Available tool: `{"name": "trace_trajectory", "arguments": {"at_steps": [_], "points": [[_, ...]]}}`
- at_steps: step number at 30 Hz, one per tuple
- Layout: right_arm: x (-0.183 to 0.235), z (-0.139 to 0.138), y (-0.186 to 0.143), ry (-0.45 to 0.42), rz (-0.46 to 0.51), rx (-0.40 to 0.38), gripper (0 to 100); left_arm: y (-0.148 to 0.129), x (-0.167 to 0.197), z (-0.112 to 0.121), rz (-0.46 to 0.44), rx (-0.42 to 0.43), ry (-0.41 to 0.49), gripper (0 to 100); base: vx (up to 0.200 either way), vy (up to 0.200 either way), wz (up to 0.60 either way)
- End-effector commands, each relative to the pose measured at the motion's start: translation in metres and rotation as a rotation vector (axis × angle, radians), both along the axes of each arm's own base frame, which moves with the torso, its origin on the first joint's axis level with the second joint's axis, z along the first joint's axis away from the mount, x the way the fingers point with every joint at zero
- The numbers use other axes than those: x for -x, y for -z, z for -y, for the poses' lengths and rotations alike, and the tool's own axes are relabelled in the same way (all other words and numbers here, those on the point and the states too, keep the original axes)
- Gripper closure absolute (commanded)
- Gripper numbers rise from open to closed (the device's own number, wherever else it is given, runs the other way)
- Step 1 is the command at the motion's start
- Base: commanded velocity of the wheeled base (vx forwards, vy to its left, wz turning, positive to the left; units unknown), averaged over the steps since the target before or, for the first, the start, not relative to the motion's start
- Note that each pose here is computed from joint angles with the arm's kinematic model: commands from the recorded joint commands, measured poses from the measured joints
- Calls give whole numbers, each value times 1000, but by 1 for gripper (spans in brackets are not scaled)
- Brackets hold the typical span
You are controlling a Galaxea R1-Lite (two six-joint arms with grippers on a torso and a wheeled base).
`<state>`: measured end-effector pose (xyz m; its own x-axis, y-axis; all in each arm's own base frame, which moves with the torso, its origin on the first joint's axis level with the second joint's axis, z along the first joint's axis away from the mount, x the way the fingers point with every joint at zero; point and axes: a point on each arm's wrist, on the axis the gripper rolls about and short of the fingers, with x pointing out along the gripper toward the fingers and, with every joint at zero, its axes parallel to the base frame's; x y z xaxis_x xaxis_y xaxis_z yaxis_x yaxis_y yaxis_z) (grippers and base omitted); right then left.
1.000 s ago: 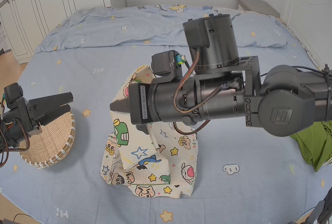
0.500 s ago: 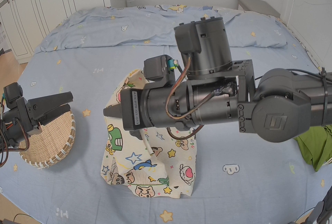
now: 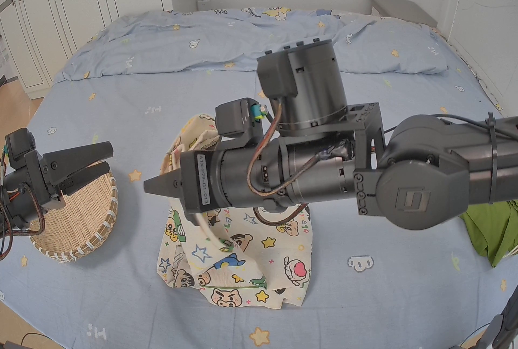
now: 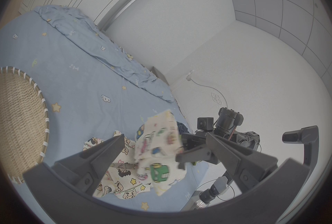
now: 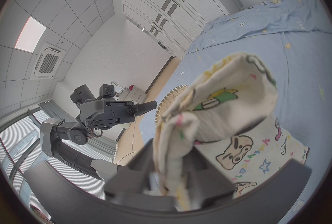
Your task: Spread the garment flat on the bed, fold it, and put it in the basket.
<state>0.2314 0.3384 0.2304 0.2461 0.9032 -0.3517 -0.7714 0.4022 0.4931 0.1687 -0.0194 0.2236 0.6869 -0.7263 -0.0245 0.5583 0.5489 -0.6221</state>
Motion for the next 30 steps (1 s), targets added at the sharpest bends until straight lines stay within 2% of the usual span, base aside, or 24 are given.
{"name": "trace_trajectory", "arguments": {"at_steps": [1, 14, 19, 22, 23, 26, 28, 29, 30], "points": [[0, -1, 2, 0, -4, 3, 0, -2, 2, 0, 10, 1, 0, 0, 0, 0, 0], [2, -5, 1, -6, -15, -3, 0, -3, 3, 0, 15, 1, 0, 0, 0, 0, 0], [1, 3, -1, 12, -28, -2, 0, -2, 2, 0, 11, 1, 3, 0, 0, 0, 0], [1, 16, -5, 31, -31, -1, 0, -1, 3, 0, 4, 1, 3, 0, 0, 0, 0], [0, 30, -2, 52, -43, 15, 0, -2, 3, 0, -2, 0, 5, 0, 0, 0, 0], [3, 53, 10, 34, -90, 42, 0, 0, 3, 7, -23, -3, 38, 0, 0, 0, 0], [3, 53, 10, 34, -90, 42, 0, 0, 3, 7, -23, -3, 38, 0, 0, 0, 0], [5, 92, 14, 23, -124, 11, 0, 4, 4, 20, -73, -14, 82, 0, 0, 0, 0], [7, 106, 13, 30, -119, -9, 0, 4, 3, 25, -83, -20, 90, 0, 0, 0, 0]]}}
